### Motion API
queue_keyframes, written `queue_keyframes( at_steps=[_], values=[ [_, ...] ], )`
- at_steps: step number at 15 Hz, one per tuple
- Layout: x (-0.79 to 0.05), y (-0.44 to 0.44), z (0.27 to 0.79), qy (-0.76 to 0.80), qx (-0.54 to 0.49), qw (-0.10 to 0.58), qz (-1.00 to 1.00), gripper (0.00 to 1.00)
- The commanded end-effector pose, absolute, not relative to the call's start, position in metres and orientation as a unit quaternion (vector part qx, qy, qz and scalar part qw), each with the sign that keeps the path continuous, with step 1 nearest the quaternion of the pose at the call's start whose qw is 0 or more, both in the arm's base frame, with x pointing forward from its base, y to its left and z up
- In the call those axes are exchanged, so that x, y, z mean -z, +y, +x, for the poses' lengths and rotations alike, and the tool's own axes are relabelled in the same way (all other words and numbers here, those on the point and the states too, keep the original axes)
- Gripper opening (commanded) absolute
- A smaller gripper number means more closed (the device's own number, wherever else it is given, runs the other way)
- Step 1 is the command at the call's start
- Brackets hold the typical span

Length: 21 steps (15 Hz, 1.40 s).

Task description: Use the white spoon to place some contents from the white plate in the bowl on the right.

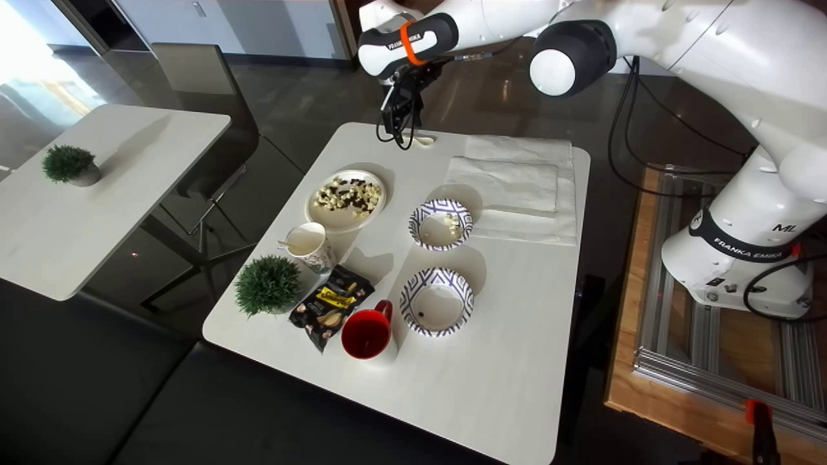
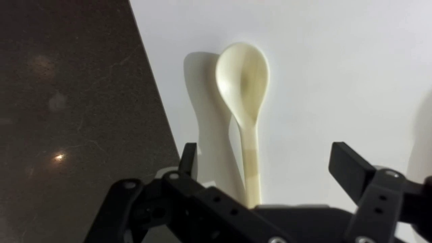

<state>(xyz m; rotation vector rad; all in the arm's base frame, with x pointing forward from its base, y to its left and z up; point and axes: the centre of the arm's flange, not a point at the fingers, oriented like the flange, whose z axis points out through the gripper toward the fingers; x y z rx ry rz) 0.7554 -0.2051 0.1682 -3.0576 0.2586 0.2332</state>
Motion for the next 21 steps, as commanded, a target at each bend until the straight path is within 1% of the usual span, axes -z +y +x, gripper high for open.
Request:
queue_keyframes(
  at_steps=[1,2,3,5,7,8,9,11,12,13,14,15,16,17,18,20,21],
  values=[
    [-0.164,-0.206,0.768,0.073,-0.080,0.024,-0.994,1.00],
    [-0.162,-0.205,0.768,0.071,-0.078,0.023,-0.994,0.98],
    [-0.160,-0.205,0.768,0.069,-0.081,0.020,-0.994,0.88],
    [-0.157,-0.205,0.769,0.066,-0.081,0.017,-0.994,0.78],
    [-0.154,-0.206,0.769,0.064,-0.082,0.016,-0.994,0.69],
    [-0.153,-0.206,0.769,0.062,-0.082,0.015,-0.995,0.67],
    [-0.152,-0.207,0.768,0.061,-0.082,0.015,-0.995,0.68],
    [-0.152,-0.207,0.768,0.058,-0.081,0.016,-0.995,0.64],
    [-0.154,-0.207,0.767,0.057,-0.080,0.016,-0.995,0.60],
    [-0.155,-0.206,0.767,0.054,-0.080,0.017,-0.995,0.59],
    [-0.155,-0.207,0.767,0.053,-0.079,0.015,-0.995,0.49],
    [-0.156,-0.207,0.767,0.051,-0.080,0.015,-0.995,0.46],
    [-0.156,-0.207,0.766,0.048,-0.081,0.013,-0.995,0.40],
    [-0.156,-0.208,0.766,0.047,-0.083,0.011,-0.995,0.28],
    [-0.155,-0.209,0.765,0.042,-0.084,0.005,-0.996,0.19],
    [-0.156,-0.209,0.762,0.035,-0.084,0.000,-0.996,0.04],
    [-0.158,-0.207,0.761,0.033,-0.079,0.003,-0.996,0.01]
  ],
)
